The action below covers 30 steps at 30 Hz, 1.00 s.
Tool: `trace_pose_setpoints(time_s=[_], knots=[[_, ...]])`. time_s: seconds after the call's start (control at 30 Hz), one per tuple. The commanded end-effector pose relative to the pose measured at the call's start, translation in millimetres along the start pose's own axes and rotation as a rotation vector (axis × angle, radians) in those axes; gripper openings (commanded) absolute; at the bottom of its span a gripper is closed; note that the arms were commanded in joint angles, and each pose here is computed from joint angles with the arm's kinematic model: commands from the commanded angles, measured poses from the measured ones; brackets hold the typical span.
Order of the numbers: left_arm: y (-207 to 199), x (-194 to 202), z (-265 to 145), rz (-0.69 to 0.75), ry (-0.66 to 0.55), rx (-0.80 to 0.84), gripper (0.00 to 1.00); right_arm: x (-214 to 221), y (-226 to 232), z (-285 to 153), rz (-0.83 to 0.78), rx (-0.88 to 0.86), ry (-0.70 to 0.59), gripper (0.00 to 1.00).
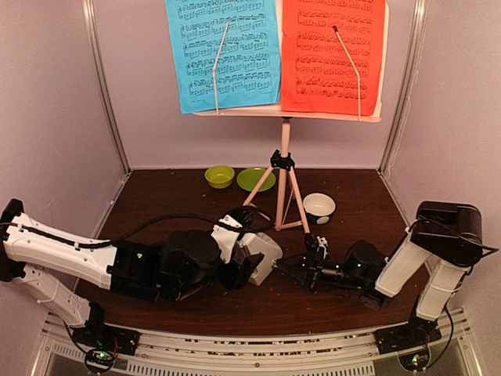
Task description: Set up the instrument practice props
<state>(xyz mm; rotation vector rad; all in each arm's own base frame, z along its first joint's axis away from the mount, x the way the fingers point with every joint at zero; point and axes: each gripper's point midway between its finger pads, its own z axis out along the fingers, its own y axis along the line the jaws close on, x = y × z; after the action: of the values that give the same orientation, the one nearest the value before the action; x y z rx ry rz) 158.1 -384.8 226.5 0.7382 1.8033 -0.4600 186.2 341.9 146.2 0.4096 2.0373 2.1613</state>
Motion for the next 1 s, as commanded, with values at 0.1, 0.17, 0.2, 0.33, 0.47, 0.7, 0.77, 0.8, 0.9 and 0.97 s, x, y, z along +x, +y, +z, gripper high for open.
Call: trace_pose_setpoints(time_s=[0.1, 0.17, 0.2, 0.33, 0.47, 0.7, 0.77, 0.8, 0.9, 0.97], knots=[[-13, -42, 3, -0.165, -0.043, 0.018, 0.09, -31, -1, -5, -0.187, 0.137, -0.126, 0.46], [-9, -37, 8, -0.188, -0.032, 0.013, 0.09, -30, -2, -8, -0.239, 0.188, -0.12, 0.52], [-7, -35, 11, -0.193, -0.025, 0.011, 0.09, -31, -3, -10, -0.259, 0.207, -0.123, 0.55], [-1, -29, 25, -0.206, 0.006, 0.011, 0.09, -31, -9, -20, -0.308, 0.28, -0.118, 0.62], [-2, -22, 38, -0.191, 0.032, 0.023, 0.11, -30, -5, -29, -0.375, 0.336, -0.117, 0.68], [-8, -6, 60, -0.156, 0.078, 0.057, 0.13, -36, 15, -45, -0.552, 0.44, -0.148, 0.77], [-10, -1, 65, -0.137, 0.094, 0.067, 0.14, -38, 24, -49, -0.591, 0.458, -0.158, 0.79], [-12, 1, 67, -0.132, 0.101, 0.072, 0.14, -38, 26, -50, -0.606, 0.47, -0.159, 0.79], [-16, 5, 71, -0.112, 0.114, 0.091, 0.19, -39, 37, -53, -0.649, 0.48, -0.164, 0.82], [-18, 6, 73, -0.108, 0.12, 0.097, 0.31, -39, 43, -53, -0.673, 0.489, -0.161, 0.84]])
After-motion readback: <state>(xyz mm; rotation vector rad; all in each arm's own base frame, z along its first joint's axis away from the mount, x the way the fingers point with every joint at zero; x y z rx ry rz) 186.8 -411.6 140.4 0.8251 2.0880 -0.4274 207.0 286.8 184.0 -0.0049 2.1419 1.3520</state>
